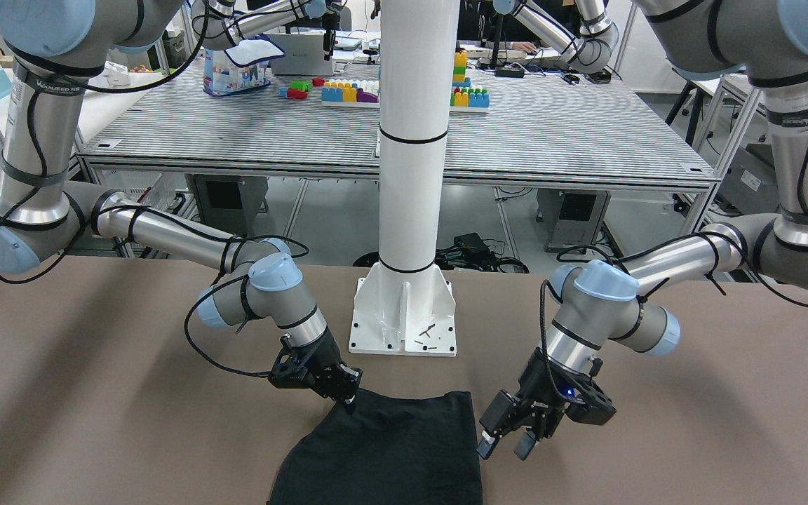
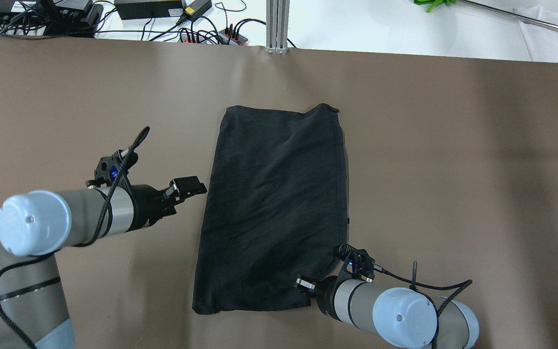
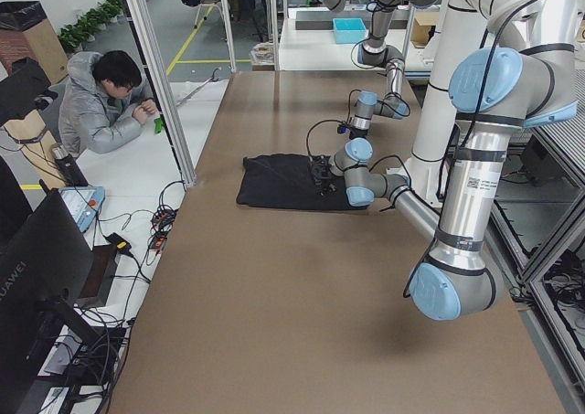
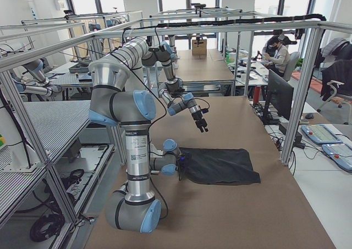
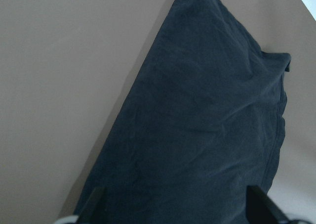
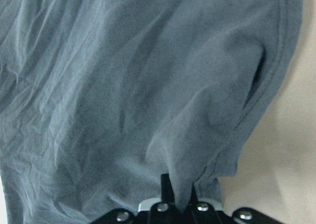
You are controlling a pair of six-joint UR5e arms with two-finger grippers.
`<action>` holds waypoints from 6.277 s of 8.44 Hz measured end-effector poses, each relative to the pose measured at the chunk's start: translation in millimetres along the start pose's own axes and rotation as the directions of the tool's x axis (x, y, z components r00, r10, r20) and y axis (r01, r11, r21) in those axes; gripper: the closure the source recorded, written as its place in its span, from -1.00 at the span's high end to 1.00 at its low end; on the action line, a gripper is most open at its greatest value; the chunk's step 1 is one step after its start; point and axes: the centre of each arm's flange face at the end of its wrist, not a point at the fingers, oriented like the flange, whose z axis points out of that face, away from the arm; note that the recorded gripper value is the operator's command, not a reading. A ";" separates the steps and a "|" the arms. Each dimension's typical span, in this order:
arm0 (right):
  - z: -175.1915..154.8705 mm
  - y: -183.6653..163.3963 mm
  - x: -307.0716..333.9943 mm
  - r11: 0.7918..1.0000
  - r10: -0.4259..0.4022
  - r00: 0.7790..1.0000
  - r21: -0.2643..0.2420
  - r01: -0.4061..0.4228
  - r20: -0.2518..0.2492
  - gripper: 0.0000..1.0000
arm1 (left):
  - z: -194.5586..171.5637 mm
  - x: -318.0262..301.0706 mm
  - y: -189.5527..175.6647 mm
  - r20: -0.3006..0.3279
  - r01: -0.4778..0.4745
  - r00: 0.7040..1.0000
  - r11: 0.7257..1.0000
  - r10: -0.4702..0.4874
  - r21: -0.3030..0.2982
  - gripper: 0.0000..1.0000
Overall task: Fold clothes
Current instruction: 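Grasp the other near corner with the left gripper while the right gripper holds, then lift the near end with both grippers and fold it toward the far end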
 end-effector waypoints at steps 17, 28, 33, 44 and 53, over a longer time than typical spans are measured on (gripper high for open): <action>-16.2 -2.1 -5.6 1.000 0.000 1.000 0.019 -0.001 0.032 -1.00 | 39.8 -111.4 210.6 0.054 -0.011 0.998 1.000 0.011 0.004 -1.00; -118.5 13.8 -5.1 0.991 -0.006 0.994 -0.131 0.020 0.106 -1.00 | -62.8 -68.5 173.4 -0.071 -0.017 0.997 0.999 0.014 -0.041 -1.00; -137.7 8.6 -14.4 0.984 0.009 0.992 -0.178 0.013 0.126 -1.00 | -109.6 -29.5 171.9 -0.166 -0.015 0.986 0.996 -0.001 -0.091 -1.00; -121.6 -98.4 -47.0 0.998 0.054 0.991 0.016 -0.056 0.126 -1.00 | -43.7 46.6 51.5 -0.182 0.004 0.983 0.997 0.011 0.079 -1.00; -48.8 -165.5 -60.5 0.983 0.076 0.995 0.160 -0.086 0.069 -1.00 | 71.6 80.9 -1.4 -0.095 0.021 0.995 0.979 -0.001 0.203 -1.00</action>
